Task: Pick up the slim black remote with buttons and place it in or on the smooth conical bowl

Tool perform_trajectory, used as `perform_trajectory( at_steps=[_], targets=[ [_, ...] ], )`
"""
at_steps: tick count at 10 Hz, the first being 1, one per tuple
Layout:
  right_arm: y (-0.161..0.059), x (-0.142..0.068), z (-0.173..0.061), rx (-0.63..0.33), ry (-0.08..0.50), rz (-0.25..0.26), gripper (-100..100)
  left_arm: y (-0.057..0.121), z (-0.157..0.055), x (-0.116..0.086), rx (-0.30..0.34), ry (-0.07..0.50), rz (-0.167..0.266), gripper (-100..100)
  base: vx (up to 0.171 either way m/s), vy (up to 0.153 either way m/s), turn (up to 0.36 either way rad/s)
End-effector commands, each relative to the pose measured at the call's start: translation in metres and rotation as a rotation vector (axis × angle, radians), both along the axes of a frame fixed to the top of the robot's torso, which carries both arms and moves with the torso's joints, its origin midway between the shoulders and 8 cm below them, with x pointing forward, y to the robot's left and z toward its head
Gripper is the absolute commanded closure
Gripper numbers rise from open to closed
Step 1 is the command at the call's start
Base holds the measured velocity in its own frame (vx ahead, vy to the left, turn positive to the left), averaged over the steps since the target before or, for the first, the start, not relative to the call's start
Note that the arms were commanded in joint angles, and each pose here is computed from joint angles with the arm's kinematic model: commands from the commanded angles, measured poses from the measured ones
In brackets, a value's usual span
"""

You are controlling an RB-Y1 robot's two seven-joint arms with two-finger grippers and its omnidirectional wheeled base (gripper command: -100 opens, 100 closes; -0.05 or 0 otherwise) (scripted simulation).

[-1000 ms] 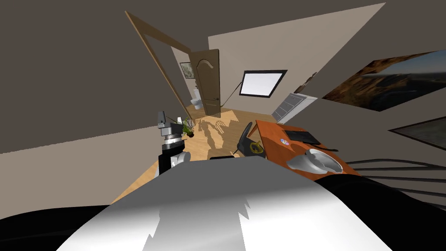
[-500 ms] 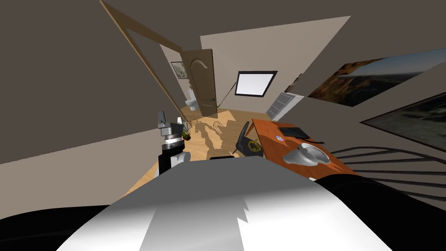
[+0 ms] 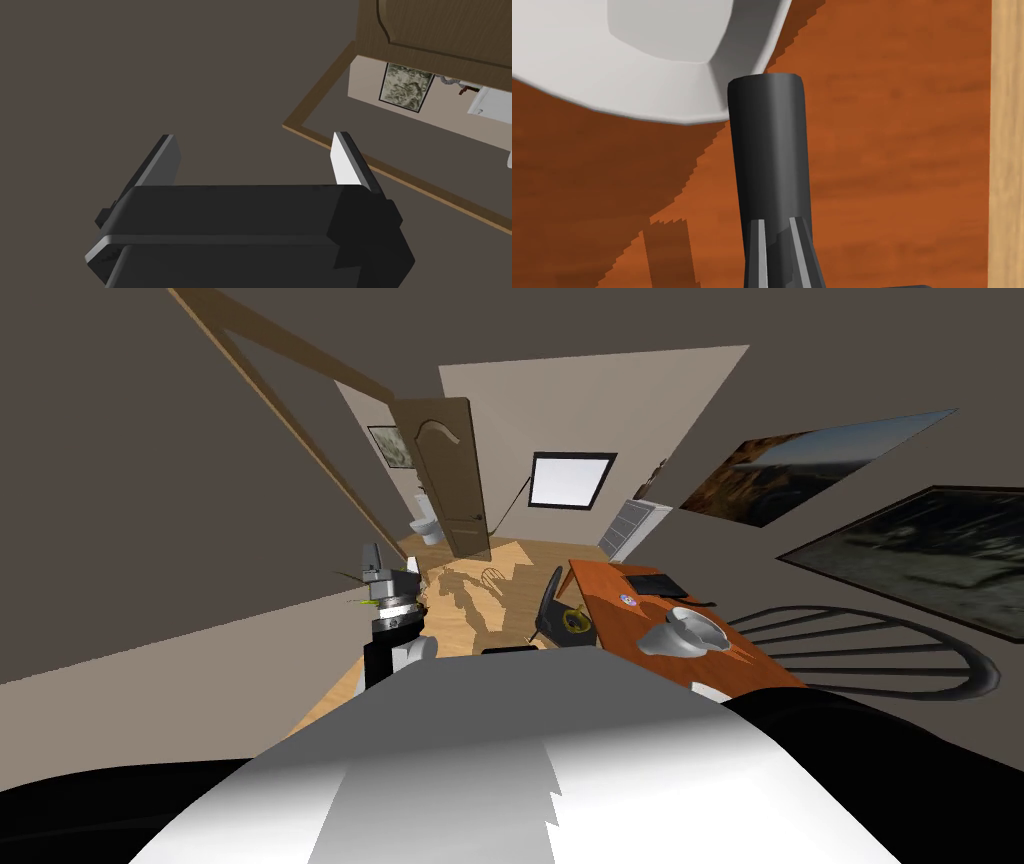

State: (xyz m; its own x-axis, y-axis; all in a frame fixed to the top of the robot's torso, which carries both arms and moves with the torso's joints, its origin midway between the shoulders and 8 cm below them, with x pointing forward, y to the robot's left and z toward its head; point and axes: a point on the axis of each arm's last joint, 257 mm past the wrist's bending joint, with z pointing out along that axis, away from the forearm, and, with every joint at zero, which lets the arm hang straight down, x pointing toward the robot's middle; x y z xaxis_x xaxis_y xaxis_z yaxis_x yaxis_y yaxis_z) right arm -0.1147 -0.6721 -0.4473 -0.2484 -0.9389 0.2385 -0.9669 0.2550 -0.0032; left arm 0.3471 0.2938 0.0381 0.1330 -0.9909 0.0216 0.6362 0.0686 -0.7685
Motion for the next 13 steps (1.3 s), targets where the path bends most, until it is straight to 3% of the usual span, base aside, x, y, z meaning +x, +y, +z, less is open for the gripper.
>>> perform_trajectory(
  at_steps=[1, 5, 7, 12, 13],
  targets=[
    [-0.005, 0.014, 0.009, 0.002, 0.001, 0.024, 100, 0.000, 0.000, 0.000, 0.000, 0.000, 0.000, 0, 0.071, -0.083, -0.135],
    [-0.016, 0.040, 0.033, 0.009, 0.016, 0.099, 100, 0.000, 0.000, 0.000, 0.000, 0.000, 0.000, 0, 0.074, -0.112, -0.145],
    [-0.016, 0.044, 0.040, 0.015, 0.030, 0.131, 100, 0.000, 0.000, 0.000, 0.000, 0.000, 0.000, 0, 0.103, -0.211, -0.107],
    [-0.011, 0.037, 0.042, 0.021, 0.034, 0.131, 100, 0.000, 0.000, 0.000, 0.000, 0.000, 0.000, 0, 0.010, -0.131, 0.023],
    [-0.011, 0.037, 0.042, 0.020, 0.034, 0.131, -100, 0.000, 0.000, 0.000, 0.000, 0.000, 0.000, 0, 0.000, -0.011, -0.001]
  ],
)
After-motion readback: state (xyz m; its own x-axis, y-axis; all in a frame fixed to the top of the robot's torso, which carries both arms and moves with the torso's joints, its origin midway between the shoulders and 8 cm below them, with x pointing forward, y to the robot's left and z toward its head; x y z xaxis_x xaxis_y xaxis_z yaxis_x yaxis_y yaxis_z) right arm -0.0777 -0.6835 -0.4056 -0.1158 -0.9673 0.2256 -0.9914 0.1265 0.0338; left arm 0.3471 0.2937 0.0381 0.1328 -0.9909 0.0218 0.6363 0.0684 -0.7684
